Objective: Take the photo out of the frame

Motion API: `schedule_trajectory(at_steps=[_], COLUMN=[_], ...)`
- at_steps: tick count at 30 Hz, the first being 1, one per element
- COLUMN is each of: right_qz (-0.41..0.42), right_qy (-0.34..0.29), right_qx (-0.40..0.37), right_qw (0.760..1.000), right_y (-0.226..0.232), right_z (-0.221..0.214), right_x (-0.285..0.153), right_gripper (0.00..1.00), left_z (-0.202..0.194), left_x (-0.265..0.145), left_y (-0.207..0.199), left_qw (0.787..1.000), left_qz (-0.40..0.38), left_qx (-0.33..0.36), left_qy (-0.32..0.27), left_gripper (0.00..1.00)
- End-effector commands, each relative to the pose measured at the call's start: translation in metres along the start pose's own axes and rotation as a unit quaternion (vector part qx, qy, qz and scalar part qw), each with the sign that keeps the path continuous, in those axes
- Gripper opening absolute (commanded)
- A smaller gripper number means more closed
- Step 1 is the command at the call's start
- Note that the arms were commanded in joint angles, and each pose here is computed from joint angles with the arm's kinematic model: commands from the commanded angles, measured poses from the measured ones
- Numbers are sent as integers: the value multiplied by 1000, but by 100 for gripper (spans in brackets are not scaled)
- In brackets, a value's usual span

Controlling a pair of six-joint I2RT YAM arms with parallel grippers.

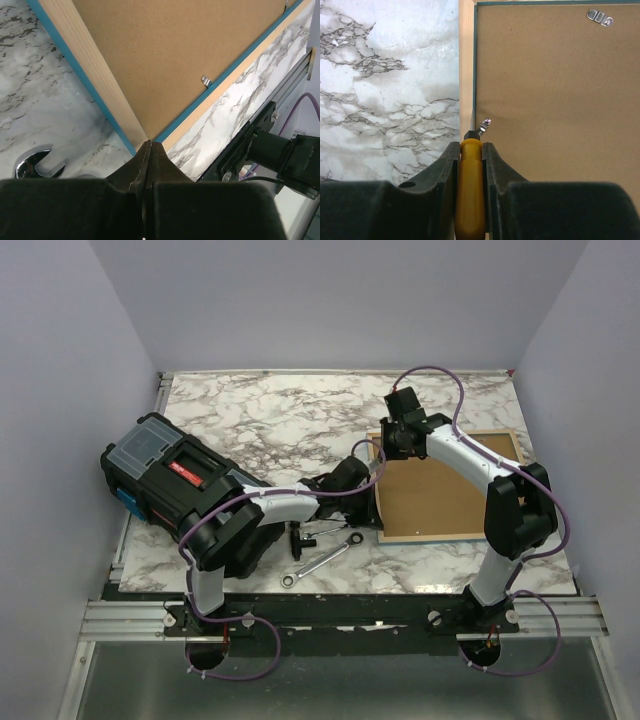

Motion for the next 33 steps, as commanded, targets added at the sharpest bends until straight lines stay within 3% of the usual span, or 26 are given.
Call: schedule_trajectory(at_steps=[1, 33], right_qz=[-24, -12], right_qy=[0, 48], right_qx=[-7, -23], right_qw=[1000, 999], right_y=[-11, -22], right_z=[-2, -40], right_x=[-2, 1], right_gripper=[1, 1], left_z=[-3, -9], left_x=[4, 9], left_y=[9, 24], left_qw=[1000, 998], left_qz=[21, 61], left_qx=[-6, -24], left_qy=[-7, 17], left_gripper=[0, 0])
Point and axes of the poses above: each gripper's point midway between its finger pads, its own x axis out along the fingers, its own y axis along the line the jaws close on, z = x × y, the point moved 3 cm from there along -x, back along the fingers, and after that the axes turned 10 degrees about x, right-handed, at the moved point
